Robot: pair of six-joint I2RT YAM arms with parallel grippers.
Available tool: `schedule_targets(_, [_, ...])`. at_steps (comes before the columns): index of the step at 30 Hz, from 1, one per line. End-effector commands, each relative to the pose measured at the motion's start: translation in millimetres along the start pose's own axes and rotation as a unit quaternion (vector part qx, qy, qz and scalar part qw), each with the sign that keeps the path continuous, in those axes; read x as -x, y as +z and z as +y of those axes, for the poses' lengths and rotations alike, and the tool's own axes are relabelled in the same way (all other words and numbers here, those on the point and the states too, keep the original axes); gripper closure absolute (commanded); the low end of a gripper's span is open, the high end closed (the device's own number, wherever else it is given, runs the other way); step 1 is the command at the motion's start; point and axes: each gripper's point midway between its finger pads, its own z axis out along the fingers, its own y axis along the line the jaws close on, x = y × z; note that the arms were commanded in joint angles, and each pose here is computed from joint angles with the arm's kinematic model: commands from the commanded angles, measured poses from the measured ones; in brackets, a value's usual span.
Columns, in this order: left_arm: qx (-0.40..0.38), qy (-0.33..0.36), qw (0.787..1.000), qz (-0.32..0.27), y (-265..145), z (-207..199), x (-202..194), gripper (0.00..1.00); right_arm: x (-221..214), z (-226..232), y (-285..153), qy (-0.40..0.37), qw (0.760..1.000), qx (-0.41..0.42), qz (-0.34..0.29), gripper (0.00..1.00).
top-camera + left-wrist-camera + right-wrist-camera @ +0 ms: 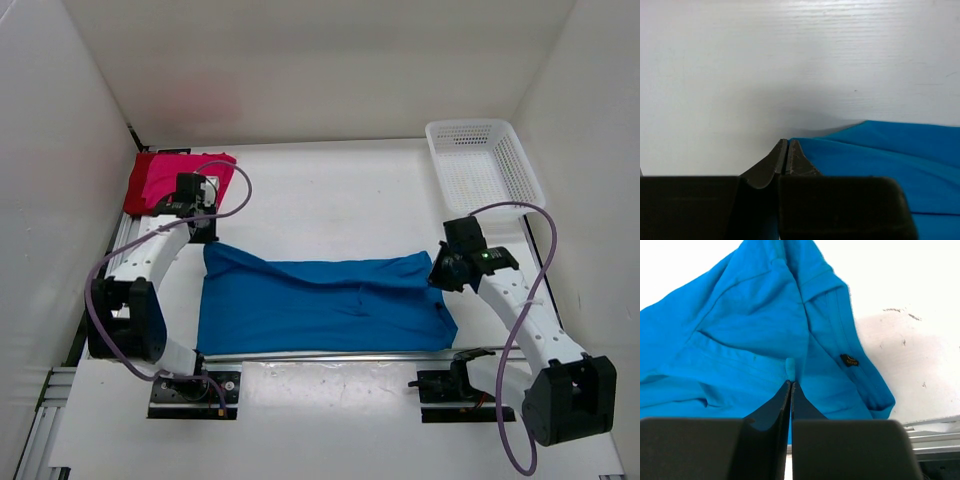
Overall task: Fold and stack the t-shirts
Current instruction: Fold the other side of the tshirt into a rectangle
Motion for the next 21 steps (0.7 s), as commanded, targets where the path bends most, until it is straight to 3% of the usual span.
schedule_targets(1, [0.009, 0.006, 0.999, -0.03, -2, -2, 29, 0.9, 13, 7, -1, -0.007, 1.0, 0.01, -0.016, 1.0])
schedule_targets(5, [0.035, 0.004, 0.999, -0.041, 3, 6, 51, 0.9, 14, 10, 3, -0.002, 1.0, 0.017, -0.017, 1.0])
schedule_targets(9, [0.042, 0.011, 0.999, -0.029, 7, 5, 40, 0.9, 11, 13, 5, -0.003, 1.0, 0.023, -0.008, 1.0])
schedule_targets(14, [0.041, 0.026, 0.999, 0.009, 3, 2, -22, 0.9, -8, 0, 7, -0.003, 1.0, 0.017, 0.001, 1.0])
schedule_targets(21, [0.052, 0.035, 0.996, 0.056, -11, 10, -77, 0.9, -32, -10, 8, 0.011, 1.0, 0.011, 0.027, 1.0])
